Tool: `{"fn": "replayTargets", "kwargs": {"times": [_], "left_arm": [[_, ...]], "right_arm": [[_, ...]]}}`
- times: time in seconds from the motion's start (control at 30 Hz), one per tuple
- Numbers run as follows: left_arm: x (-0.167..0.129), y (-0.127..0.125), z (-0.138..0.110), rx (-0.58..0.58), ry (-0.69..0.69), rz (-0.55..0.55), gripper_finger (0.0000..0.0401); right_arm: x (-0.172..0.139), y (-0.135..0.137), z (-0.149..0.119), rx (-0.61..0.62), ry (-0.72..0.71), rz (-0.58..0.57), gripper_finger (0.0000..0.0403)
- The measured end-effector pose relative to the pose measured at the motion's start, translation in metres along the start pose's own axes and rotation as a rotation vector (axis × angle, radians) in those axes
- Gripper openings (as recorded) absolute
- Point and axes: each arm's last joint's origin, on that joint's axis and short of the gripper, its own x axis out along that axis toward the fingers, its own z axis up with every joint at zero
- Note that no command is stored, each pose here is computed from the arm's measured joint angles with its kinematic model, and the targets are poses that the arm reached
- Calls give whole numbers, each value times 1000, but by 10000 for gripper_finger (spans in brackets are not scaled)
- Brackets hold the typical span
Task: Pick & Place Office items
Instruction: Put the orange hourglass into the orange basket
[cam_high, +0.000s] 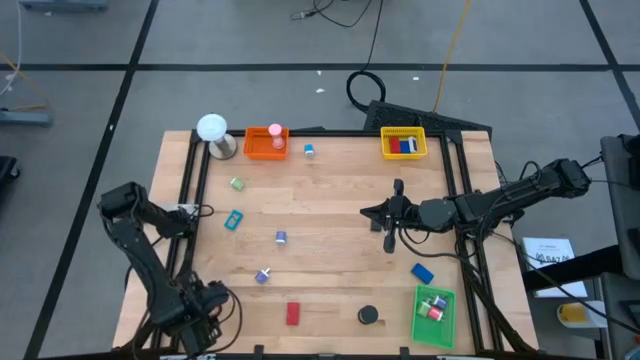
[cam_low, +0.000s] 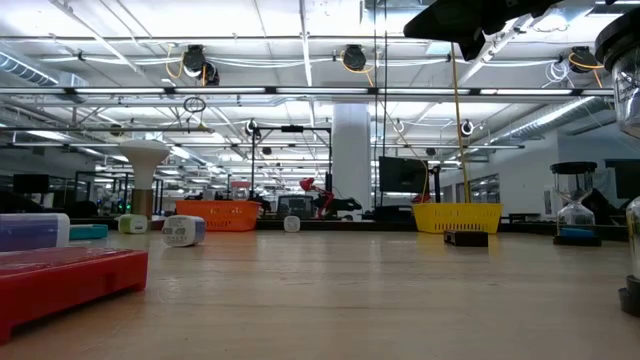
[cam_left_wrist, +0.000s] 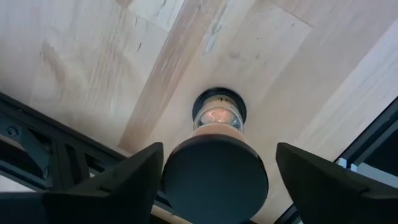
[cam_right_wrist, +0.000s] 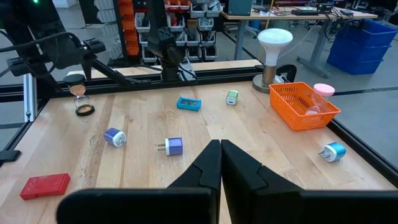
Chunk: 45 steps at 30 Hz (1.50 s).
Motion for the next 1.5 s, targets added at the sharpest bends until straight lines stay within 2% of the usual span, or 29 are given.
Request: {"fn": "replayTargets", "kwargs": {"times": [0.23, 0.37, 0.53, 0.6, 0.73, 0.87, 1.0, 1.13, 1.3, 1.5], "left_arm": [[0, 0, -3, -4, -2, 3, 216], [-4, 3, -1, 3, -16, -9, 212], [-26, 22, 18, -32, -134, -32, 212], [-39, 37, 31, -57, -177, -34, 212], [-58, 72, 63, -116, -230, 46, 212], [-69, 111, 110, -136, -252, 125, 212], [-71, 151, 161, -123, -236, 125, 212], [-70, 189, 199, -126, -265, 112, 212], [-67, 227, 225, -182, -299, 109, 212], [-54, 256, 247, -224, -265, 85, 212]], "right_arm": [[0, 0, 0, 0, 0, 0, 4], [0, 0, 0, 0, 0, 0, 4], [0, 0, 0, 0, 0, 0, 4], [0, 0, 0, 0, 0, 0, 4], [0, 0, 0, 0, 0, 0, 4], [0, 0, 0, -14, 0, 0, 4], [0, 0, 0, -21, -1, 0, 4], [0, 0, 0, -22, 0, 0, 4], [0, 0, 0, -26, -1, 0, 4], [0, 0, 0, -26, -1, 0, 4]]}}
